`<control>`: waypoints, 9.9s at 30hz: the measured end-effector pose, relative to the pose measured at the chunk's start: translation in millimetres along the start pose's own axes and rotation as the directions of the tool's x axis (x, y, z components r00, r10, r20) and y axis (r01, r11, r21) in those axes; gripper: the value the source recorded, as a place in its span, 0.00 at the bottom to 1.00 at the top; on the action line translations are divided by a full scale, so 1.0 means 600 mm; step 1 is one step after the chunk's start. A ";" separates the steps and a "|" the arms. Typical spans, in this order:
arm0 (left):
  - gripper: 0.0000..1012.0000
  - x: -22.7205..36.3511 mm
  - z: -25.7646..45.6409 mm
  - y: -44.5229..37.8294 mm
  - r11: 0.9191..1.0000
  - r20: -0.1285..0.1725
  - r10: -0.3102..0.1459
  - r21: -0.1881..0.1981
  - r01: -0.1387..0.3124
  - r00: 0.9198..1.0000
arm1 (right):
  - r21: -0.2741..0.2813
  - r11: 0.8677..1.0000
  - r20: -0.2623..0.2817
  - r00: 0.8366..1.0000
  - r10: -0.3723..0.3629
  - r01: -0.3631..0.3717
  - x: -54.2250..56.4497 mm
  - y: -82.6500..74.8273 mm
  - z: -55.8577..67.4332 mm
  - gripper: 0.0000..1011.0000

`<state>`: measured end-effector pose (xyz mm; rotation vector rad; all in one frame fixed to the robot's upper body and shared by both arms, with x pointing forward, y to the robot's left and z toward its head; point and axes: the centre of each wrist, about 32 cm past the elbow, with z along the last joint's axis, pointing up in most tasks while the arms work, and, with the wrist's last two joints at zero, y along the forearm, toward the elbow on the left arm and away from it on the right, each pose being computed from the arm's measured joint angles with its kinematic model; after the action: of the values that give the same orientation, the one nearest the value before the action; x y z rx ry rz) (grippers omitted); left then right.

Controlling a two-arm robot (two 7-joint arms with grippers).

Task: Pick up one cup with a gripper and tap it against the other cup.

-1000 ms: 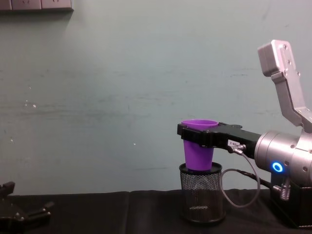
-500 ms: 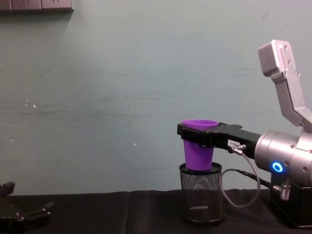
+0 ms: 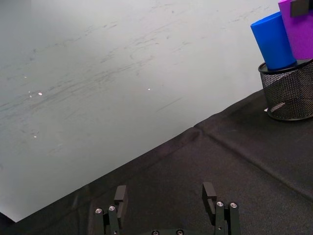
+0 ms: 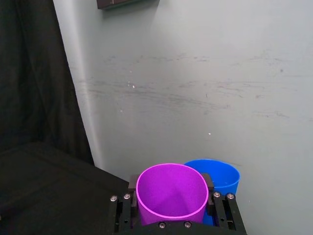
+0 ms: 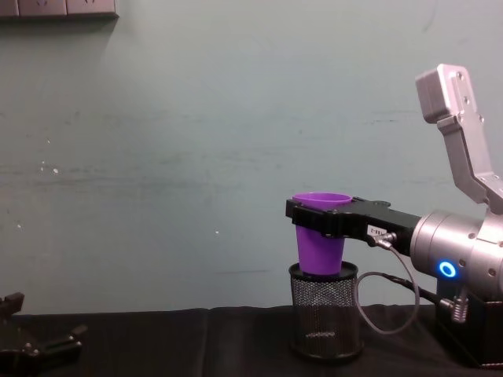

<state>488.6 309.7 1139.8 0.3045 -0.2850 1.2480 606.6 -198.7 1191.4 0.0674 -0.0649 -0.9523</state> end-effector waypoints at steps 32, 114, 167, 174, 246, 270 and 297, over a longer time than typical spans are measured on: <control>0.99 0.0001 0.000 0.000 1.000 0.000 0.000 0.000 0.000 1.000 | 0.000 1.000 0.000 1.000 0.000 0.000 0.000 0.000 0.000 0.75; 0.99 0.0000 0.000 0.000 1.000 0.000 0.000 0.000 0.000 1.000 | 0.001 0.998 0.070 0.996 0.058 -0.058 -0.079 -0.250 -0.143 0.75; 0.99 0.0000 0.000 0.000 1.000 0.000 0.000 0.000 0.000 1.000 | -0.008 1.000 0.039 0.999 0.026 -0.026 -0.081 -0.226 -0.177 0.99; 0.99 0.0000 0.000 0.000 1.000 0.000 0.000 0.000 0.000 1.000 | -0.007 1.000 0.039 0.999 0.026 -0.026 -0.081 -0.226 -0.176 0.99; 0.99 0.0000 0.000 0.000 1.000 0.000 0.000 0.000 0.000 1.000 | -0.030 0.931 0.043 0.931 -0.363 0.365 -0.068 -0.247 -0.093 0.99; 0.99 0.0000 0.000 0.000 1.000 0.000 0.000 0.000 0.000 1.000 | -0.030 0.930 0.046 0.930 -0.364 0.365 -0.069 -0.247 -0.093 0.99; 0.99 0.0000 0.000 0.000 1.000 0.000 0.000 0.000 0.000 1.000 | -0.030 0.930 0.046 0.930 -0.365 0.366 -0.069 -0.247 -0.093 0.99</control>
<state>488.6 309.7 1139.8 0.3044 -0.2850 1.2479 467.4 -249.1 1122.0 0.0251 -0.0722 -1.3287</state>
